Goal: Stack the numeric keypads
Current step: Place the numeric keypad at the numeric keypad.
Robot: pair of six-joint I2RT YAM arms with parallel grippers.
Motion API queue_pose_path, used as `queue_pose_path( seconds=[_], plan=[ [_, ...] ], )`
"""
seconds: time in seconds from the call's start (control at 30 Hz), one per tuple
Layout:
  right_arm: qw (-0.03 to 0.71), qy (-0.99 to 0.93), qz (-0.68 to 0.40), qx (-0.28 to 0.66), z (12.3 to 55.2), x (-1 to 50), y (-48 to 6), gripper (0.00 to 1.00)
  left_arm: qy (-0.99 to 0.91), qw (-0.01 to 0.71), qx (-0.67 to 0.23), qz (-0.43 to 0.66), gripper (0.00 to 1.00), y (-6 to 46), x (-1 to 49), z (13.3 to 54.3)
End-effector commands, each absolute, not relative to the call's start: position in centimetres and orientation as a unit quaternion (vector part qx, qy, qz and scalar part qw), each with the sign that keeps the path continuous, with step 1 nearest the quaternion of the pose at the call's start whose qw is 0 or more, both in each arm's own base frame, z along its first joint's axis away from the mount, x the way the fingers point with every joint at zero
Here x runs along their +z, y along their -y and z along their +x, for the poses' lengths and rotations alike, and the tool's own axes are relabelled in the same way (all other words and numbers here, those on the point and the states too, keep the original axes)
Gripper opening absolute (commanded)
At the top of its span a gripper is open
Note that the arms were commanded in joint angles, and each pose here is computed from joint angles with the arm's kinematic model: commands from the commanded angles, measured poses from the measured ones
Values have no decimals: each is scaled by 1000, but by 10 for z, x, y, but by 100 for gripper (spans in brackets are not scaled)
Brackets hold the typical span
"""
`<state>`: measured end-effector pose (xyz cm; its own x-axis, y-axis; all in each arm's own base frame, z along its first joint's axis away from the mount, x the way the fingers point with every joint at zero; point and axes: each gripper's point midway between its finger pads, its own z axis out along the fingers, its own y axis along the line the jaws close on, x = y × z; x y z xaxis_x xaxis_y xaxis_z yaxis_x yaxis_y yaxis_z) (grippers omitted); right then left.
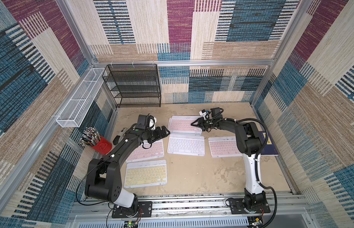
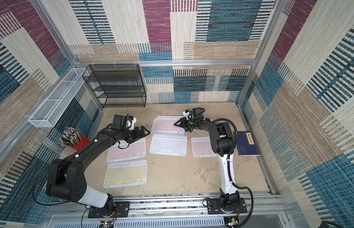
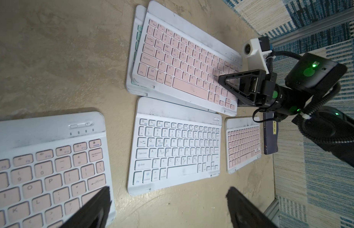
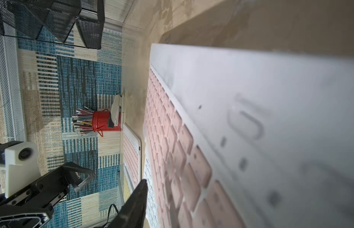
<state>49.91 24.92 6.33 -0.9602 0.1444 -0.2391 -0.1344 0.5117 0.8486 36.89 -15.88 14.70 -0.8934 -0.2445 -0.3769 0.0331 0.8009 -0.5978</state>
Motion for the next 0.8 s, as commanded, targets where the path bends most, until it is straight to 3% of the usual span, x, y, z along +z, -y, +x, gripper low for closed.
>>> queue_pose_path(
  seconds=[0.0, 0.43, 0.77],
  plan=[
    [159, -876, -5, 455, 502, 61, -240, 54, -918, 224, -321, -53, 95, 164, 148, 370],
    [172, -920, -27, 350, 511, 61, -216, 66, -919, 219, -322, -52, 95, 166, 143, 370],
    [160, -906, -37, 390, 496, 66, -226, 83, -919, 213, -327, -54, 95, 168, 139, 371]
  ],
)
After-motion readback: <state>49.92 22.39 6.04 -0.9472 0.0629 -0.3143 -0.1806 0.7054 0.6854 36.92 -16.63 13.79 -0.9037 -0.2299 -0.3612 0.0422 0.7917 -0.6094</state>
